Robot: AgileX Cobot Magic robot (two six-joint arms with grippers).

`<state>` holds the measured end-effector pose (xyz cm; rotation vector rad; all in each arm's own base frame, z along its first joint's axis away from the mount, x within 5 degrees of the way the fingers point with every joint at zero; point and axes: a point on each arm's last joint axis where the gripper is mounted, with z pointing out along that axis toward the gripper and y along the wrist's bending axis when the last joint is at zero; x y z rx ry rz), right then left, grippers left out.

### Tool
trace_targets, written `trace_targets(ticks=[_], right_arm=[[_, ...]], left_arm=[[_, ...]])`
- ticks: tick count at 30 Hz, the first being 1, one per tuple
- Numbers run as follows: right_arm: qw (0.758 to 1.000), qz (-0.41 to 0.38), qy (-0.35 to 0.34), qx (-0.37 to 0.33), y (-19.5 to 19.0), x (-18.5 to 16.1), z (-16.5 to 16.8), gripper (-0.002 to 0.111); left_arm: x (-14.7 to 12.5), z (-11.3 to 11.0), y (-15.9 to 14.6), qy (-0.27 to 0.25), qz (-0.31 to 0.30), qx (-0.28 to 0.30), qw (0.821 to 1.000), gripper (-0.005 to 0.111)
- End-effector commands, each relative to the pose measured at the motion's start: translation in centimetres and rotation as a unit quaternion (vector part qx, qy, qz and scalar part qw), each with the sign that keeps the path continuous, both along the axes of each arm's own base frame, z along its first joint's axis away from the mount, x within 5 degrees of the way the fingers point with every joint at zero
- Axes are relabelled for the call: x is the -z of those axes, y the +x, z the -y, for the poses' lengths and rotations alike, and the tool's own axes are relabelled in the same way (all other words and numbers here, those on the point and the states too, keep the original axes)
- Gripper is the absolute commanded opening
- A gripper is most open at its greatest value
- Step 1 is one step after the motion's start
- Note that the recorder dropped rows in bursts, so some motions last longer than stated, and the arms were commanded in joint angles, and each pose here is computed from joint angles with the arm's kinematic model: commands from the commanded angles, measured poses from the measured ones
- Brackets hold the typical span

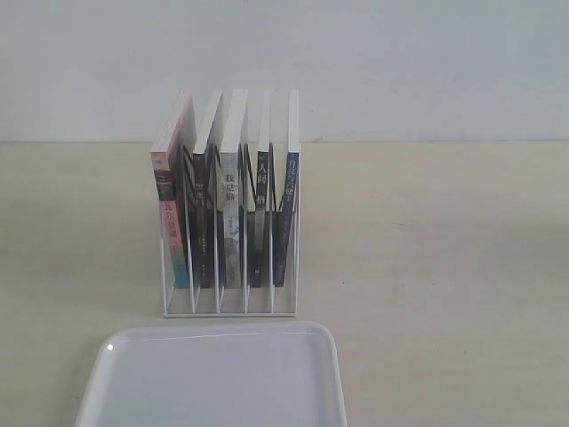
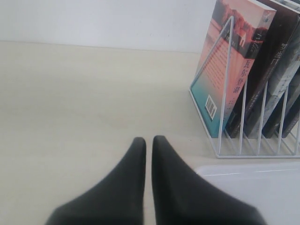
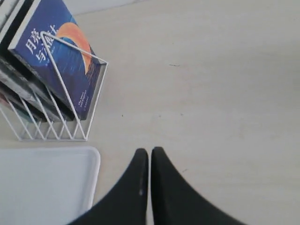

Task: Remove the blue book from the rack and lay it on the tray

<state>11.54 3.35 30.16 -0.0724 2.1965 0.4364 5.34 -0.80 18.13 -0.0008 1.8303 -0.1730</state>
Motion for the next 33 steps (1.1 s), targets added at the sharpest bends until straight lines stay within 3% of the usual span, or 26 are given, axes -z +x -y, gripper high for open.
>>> trace_targets(ticks=[1, 6, 11, 18, 28, 29, 32, 33], right_arm=[[0.993, 0.020, -0.077, -0.089, -0.3, 0.2, -1.3, 0.001], [0.988, 0.023, -0.124, -0.092, -0.1, -0.9, -1.9, 0.001], [0.984, 0.016, -0.099, -0.146, 0.4, -2.6, -4.6, 0.001], [0.971, 0.027, -0.130, -0.201, 3.4, -5.3, -11.2, 0.001], [0.965, -0.068, -0.161, -0.197, 12.1, -9.3, -22.4, 0.002], [0.962, -0.078, -0.170, -0.197, 12.9, -8.7, -23.4, 0.007], [0.957, -0.094, -0.194, -0.192, 15.2, -7.5, -25.9, 0.042], [0.961, -0.094, -0.194, -0.176, 15.8, -7.6, -26.2, 0.048]], left_arm=[[-0.2, 0.0, 0.0, -0.001, 0.006, -0.002, 1.000, 0.004], [-0.2, 0.0, 0.0, -0.001, 0.006, -0.002, 1.000, 0.004], [-0.2, 0.0, 0.0, -0.001, 0.006, -0.002, 1.000, 0.004], [-0.2, 0.0, 0.0, -0.001, 0.006, -0.002, 1.000, 0.004], [-0.2, 0.0, 0.0, -0.001, 0.006, -0.002, 1.000, 0.004], [-0.2, 0.0, 0.0, -0.001, 0.006, -0.002, 1.000, 0.004], [-0.2, 0.0, 0.0, -0.001, 0.006, -0.002, 1.000, 0.004], [-0.2, 0.0, 0.0, -0.001, 0.006, -0.002, 1.000, 0.004]])
